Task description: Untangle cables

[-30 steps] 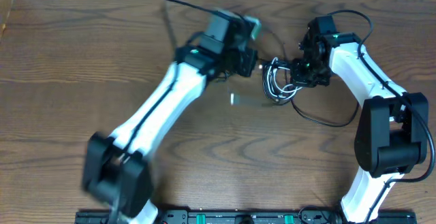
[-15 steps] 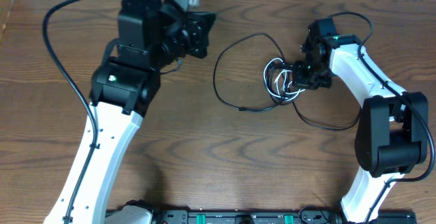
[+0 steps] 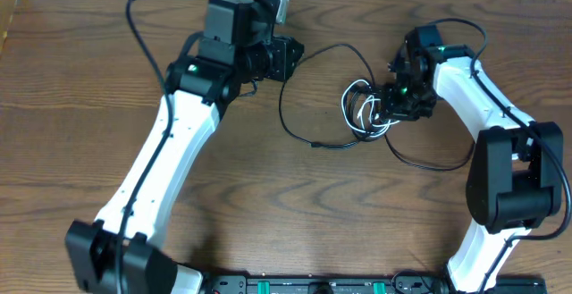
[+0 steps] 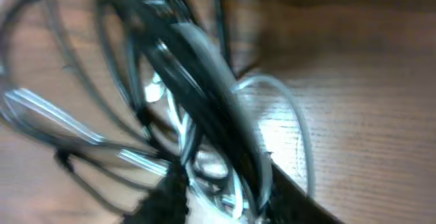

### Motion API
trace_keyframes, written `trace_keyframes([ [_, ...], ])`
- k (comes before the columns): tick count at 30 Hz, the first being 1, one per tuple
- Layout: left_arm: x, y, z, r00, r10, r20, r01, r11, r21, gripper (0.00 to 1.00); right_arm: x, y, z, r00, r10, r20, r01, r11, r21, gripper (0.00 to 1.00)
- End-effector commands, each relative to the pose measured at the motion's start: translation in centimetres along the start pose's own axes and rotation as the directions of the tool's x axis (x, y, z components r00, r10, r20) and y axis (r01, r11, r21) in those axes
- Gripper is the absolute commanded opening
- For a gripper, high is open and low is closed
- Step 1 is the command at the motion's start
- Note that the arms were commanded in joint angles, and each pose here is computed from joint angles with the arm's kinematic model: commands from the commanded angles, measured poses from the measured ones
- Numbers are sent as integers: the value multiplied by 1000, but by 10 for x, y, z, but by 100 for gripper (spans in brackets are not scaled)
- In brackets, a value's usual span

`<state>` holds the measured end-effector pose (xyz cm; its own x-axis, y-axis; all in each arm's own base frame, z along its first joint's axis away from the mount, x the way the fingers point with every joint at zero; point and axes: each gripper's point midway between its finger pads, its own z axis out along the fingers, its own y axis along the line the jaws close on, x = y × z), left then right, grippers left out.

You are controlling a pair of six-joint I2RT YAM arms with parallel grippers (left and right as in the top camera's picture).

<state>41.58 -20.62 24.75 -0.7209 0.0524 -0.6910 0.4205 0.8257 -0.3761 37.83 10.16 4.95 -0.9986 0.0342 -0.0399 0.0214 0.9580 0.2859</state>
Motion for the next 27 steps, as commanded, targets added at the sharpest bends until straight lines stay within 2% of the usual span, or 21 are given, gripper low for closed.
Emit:
trace_keyframes([
  [1, 5, 2, 13, 1000, 1, -23, -1, 1000, 2, 44, -23, 26, -55, 987, -69, 147, 80, 995, -66, 47],
  [3, 10, 6, 22, 999, -5, -43, 5, 1000, -1, 45, -29, 33, -74, 977, -82, 198, 97, 993, -70, 57],
  [6, 16, 11, 33, 998, -14, -64, 14, 1000, -6, 45, -35, 39, -88, 964, -87, 251, 109, 991, -75, 59],
  [10, 15, 16, 36, 998, -13, -58, 11, 1000, -23, 45, -38, 41, -83, 965, -70, 253, 93, 992, -82, 51],
  [14, 12, 22, 35, 999, -21, -43, 19, 998, -52, 45, -35, 47, -69, 966, -122, 229, 141, 988, -66, 37],
  [17, 12, 27, 34, 999, -29, -44, 26, 998, -60, 45, -35, 44, -56, 965, -160, 210, 165, 986, -6, 20],
  [22, 12, 32, 32, 998, -38, -47, 35, 997, -69, 45, -35, 36, -36, 960, -228, 165, 220, 973, 66, 17],
  [27, 13, 34, 32, 998, -42, -49, 39, 997, -72, 45, -36, 14, -16, 967, -226, 117, 206, 965, 162, 17],
])
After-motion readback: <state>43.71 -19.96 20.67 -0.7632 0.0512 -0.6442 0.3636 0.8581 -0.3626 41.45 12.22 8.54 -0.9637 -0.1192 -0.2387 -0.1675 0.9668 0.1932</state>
